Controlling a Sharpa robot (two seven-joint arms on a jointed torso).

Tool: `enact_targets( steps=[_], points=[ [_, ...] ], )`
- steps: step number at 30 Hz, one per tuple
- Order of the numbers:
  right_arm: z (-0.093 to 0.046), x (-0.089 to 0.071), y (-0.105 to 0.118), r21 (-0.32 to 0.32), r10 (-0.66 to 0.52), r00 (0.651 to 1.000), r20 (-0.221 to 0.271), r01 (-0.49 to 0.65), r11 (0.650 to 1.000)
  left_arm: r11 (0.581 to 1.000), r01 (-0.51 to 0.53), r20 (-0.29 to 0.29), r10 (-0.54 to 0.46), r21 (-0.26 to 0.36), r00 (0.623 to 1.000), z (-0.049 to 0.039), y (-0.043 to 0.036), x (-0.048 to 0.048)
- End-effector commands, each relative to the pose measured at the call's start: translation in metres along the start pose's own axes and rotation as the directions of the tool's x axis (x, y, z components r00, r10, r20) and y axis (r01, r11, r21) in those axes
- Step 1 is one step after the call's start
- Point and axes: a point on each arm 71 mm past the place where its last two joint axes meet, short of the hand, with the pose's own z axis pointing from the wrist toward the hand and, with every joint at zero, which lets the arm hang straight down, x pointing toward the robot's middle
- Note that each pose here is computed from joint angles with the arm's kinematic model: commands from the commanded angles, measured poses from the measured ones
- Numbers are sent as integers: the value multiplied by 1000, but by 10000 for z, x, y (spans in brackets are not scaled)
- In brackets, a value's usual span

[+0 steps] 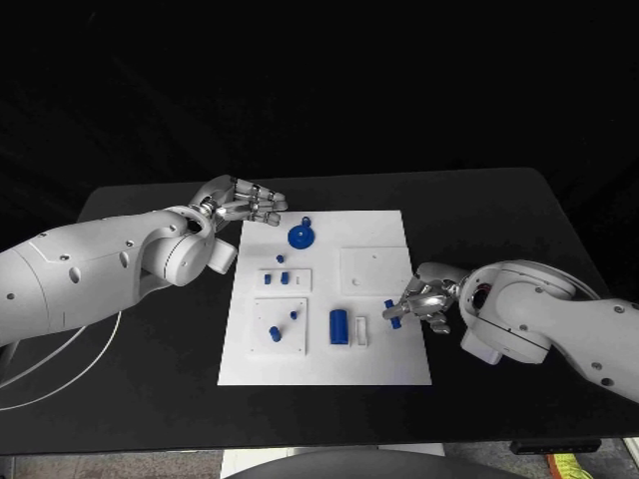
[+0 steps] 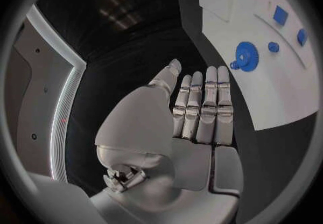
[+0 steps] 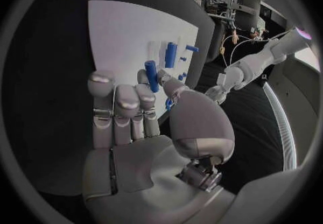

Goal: Assemble the parts on the task board

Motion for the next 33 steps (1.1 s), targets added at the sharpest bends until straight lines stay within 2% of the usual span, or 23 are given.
enact_targets(
  steps=[1,7,16,24,33],
  points=[
    [45,65,54,-11,38,999,-16,-38,999,1000,5,-17,-5,7,1000,8,-16,32],
    [152,215,128,-3,28,999,-29,-28,1000,1000,6,-21,-6,6,1000,11,-17,43],
    [269,351,186,13,-10,1000,-23,10,1000,1000,7,-26,-7,5,1000,21,-22,67],
    [324,383,178,27,-28,1000,-10,29,999,1000,8,-29,-8,5,1000,23,-24,75],
    [356,441,191,29,-45,999,-20,46,999,1000,9,-32,-9,3,999,20,-22,76]
  ],
)
